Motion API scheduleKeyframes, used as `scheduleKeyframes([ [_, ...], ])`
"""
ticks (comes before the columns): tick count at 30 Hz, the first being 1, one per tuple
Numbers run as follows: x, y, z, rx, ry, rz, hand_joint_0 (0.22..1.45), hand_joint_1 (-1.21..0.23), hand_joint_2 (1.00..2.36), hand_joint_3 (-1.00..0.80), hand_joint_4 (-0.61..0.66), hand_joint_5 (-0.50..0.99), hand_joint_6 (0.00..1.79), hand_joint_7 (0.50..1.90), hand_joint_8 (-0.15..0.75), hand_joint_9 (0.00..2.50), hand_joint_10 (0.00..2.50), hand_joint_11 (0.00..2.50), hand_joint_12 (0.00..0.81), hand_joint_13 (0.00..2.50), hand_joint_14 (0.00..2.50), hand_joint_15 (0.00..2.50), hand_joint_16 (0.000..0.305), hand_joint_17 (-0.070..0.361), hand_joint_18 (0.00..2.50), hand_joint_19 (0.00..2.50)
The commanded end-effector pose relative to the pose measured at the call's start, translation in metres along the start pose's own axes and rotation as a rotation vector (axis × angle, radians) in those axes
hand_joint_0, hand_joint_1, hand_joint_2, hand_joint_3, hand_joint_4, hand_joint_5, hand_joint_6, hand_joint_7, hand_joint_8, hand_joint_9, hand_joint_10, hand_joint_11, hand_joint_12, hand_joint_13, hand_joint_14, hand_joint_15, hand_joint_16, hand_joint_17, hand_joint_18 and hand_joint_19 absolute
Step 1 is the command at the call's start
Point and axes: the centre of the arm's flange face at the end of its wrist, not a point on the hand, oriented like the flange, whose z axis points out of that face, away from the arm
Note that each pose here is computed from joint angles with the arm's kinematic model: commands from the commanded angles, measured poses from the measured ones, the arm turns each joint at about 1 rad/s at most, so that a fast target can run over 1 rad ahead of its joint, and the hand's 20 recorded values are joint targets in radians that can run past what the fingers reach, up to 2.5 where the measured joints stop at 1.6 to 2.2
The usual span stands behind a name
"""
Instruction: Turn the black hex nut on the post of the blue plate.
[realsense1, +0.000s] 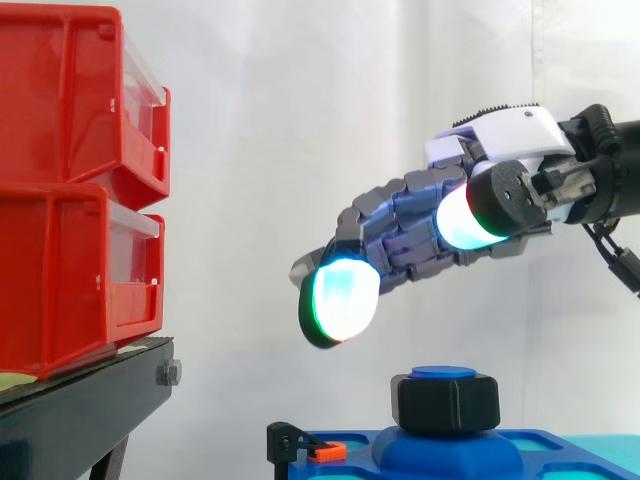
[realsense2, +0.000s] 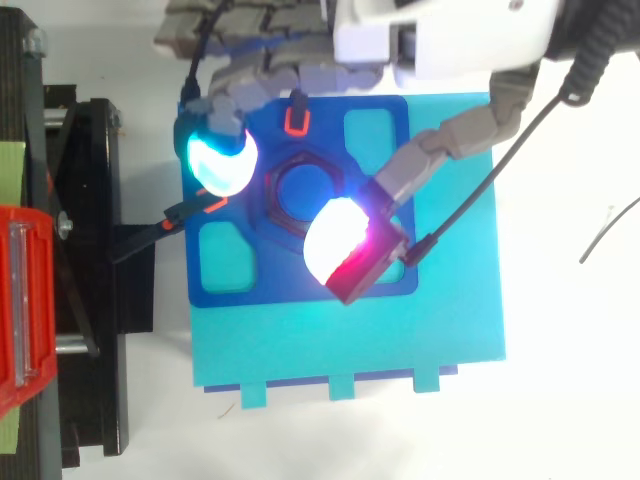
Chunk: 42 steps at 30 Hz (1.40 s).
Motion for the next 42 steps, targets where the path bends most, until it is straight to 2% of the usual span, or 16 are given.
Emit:
scheduleKeyframes([
  [1, 0.019, 0.000, 0.003, 0.015, 0.014, 0.025, 0.43, -0.48, 1.00, -0.50, 0.18, -0.24, 0.50, 0.91, 0.236, 0.00, 0.00, 0.00, 0.347, 0.00, 0.00, 0.00, 0.046, 0.103, 0.00, 0.00],
  [4, 0.023, 0.006, 0.008, 0.002, 0.003, 0.032, 0.43, -0.48, 1.00, -0.50, 0.18, -0.24, 0.50, 0.91, 0.236, 0.00, 0.00, 0.00, 0.347, 0.00, 0.00, 0.00, 0.046, 0.103, 0.00, 0.00],
  [11, 0.029, 0.011, 0.010, 0.000, 0.010, 0.029, 0.43, -0.48, 1.00, -0.50, 0.18, -0.25, 0.50, 0.91, 0.236, 0.00, 0.00, 0.00, 0.346, 0.00, 0.00, 0.00, 0.046, 0.103, 0.00, 0.00],
  [24, 0.035, 0.002, 0.005, 0.015, 0.030, 0.035, 0.43, -0.47, 1.00, -0.50, 0.18, -0.24, 0.50, 0.92, 0.237, 0.00, 0.00, 0.00, 0.345, 0.00, 0.00, 0.00, 0.046, 0.103, 0.00, 0.00],
  [31, 0.034, -0.001, 0.004, 0.013, 0.031, 0.031, 0.43, -0.47, 1.00, -0.50, 0.18, -0.24, 0.50, 0.91, 0.236, 0.00, 0.00, 0.00, 0.347, 0.00, 0.00, 0.00, 0.046, 0.102, 0.00, 0.00],
  [36, 0.039, -0.006, 0.002, 0.017, 0.034, 0.033, 0.43, -0.47, 1.00, -0.50, 0.18, -0.24, 0.50, 0.91, 0.234, 0.00, 0.00, 0.00, 0.345, 0.00, 0.00, 0.00, 0.046, 0.102, 0.00, 0.00],
  [42, 0.037, -0.009, 0.001, 0.015, 0.033, 0.032, 0.43, -0.46, 1.00, -0.50, 0.19, -0.24, 0.50, 0.91, 0.235, 0.00, 0.00, 0.00, 0.346, 0.00, 0.00, 0.00, 0.046, 0.103, 0.00, 0.00],
])
